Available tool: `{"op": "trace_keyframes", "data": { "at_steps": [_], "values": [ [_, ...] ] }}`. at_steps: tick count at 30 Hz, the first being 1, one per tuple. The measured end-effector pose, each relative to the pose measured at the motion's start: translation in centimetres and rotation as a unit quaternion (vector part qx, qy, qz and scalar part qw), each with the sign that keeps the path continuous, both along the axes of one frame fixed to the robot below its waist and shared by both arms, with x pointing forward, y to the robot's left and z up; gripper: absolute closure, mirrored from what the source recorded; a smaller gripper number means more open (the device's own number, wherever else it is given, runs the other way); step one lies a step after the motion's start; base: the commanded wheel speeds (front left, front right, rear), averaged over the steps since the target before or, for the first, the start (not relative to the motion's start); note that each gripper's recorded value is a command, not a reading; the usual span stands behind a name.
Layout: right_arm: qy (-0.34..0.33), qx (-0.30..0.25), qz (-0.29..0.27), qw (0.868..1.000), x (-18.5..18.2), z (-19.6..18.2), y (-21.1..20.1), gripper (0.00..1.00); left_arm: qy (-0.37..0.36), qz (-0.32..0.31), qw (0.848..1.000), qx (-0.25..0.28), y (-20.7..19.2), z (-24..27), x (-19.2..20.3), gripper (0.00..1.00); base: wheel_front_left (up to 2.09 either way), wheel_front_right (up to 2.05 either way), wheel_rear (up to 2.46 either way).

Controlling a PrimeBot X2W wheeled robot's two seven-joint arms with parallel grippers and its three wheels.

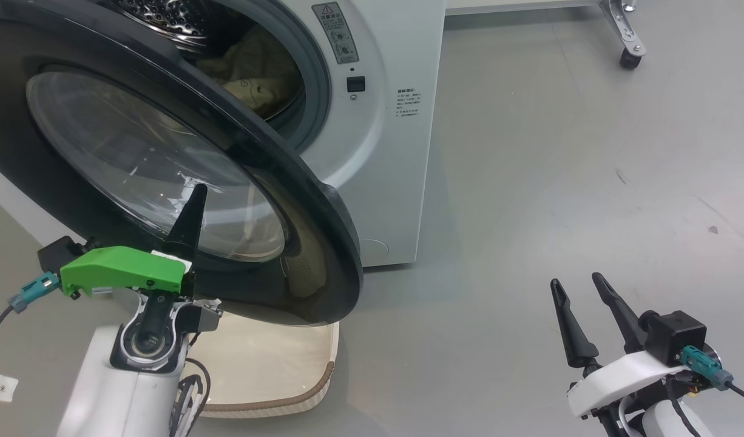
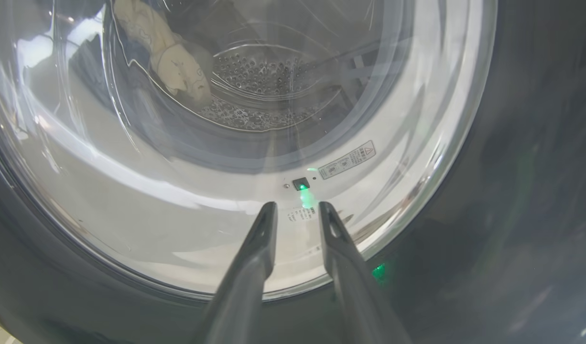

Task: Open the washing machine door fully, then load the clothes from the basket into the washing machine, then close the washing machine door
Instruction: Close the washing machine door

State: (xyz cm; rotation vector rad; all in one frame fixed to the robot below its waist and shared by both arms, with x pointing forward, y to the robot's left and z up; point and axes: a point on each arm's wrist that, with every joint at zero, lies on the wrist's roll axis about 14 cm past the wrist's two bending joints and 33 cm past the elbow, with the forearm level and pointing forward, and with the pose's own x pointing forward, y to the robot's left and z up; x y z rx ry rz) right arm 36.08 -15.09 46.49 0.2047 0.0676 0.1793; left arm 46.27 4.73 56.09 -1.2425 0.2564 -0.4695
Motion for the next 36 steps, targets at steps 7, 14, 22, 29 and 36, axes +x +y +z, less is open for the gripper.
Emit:
{"op": "trace_keyframes", "data": {
  "at_steps": [7, 14, 22, 29, 36],
  "values": [
    [-0.008, 0.002, 0.014, 1.0, 0.3, 0.5, 0.9, 0.0, -0.011, 0.038, 0.998, 0.05, 1.8, -0.8, -0.6, 0.0, 0.0, 0.0, 0.0],
    [-0.013, 0.004, 0.024, 1.0, 0.3, 0.8, 1.7, 0.0, -0.049, 0.069, 0.98, 0.179, 4.0, -2.6, -2.0, 0.0, 0.0, 0.0, 0.0],
    [-0.02, 0.007, 0.036, 0.999, 0.4, 1.3, 2.6, 0.0, -0.085, 0.107, 0.945, 0.296, 6.8, -5.3, -4.3, 0.0, 0.0, 0.0, 0.0],
    [-0.024, 0.007, 0.036, 0.999, 0.5, 1.6, 2.6, 0.0, -0.076, 0.124, 0.922, 0.36, 9.0, -8.6, -6.4, 0.0, 0.0, 0.0, 0.0],
    [-0.022, 0.006, 0.036, 0.999, 0.5, 1.4, 2.5, 0.0, -0.079, 0.114, 0.909, 0.392, 9.1, -9.5, -7.6, 0.0, 0.0, 0.0, 0.0]
  ]
}}
